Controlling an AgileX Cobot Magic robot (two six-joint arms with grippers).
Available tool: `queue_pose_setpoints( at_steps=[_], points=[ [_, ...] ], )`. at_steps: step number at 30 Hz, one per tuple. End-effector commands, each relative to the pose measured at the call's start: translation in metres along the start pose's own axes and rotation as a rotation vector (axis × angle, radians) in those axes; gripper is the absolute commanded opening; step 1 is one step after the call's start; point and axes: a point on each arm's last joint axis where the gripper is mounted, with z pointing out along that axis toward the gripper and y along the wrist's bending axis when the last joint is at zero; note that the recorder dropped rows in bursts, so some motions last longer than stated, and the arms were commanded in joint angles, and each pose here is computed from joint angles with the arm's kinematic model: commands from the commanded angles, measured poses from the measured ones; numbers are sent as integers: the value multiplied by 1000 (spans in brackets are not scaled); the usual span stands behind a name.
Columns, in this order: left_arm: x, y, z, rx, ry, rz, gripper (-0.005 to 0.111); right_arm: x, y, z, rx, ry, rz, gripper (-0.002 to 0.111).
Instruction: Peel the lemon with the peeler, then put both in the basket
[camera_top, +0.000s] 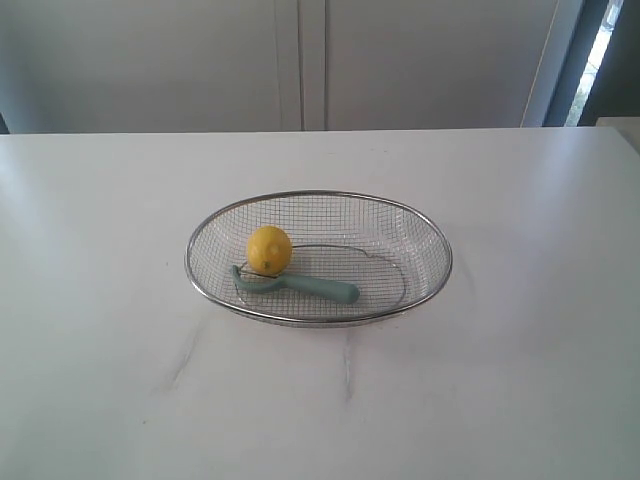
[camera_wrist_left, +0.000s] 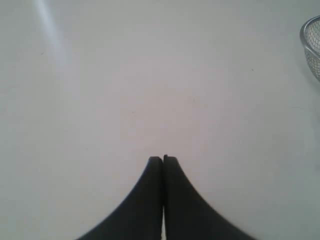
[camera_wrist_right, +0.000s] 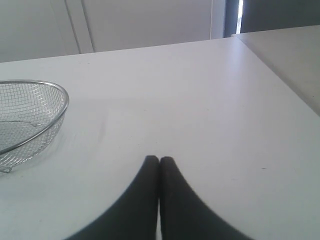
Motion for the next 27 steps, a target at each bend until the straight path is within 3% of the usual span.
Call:
queue_pose_setpoints(
  at_steps=[1,9,15,27],
  points=[
    [1,3,0,-54,-6,-29,0,0,0,0,-5,-13,2,0],
    [1,3,0,-66,-6,-28,0,0,0,0,-5,-13,2,0],
    [1,1,0,-23,-4,54,0,0,0,0,-5,-13,2,0],
    [1,1,0,-21,-5,55,0,0,0,0,-5,-13,2,0]
  ],
)
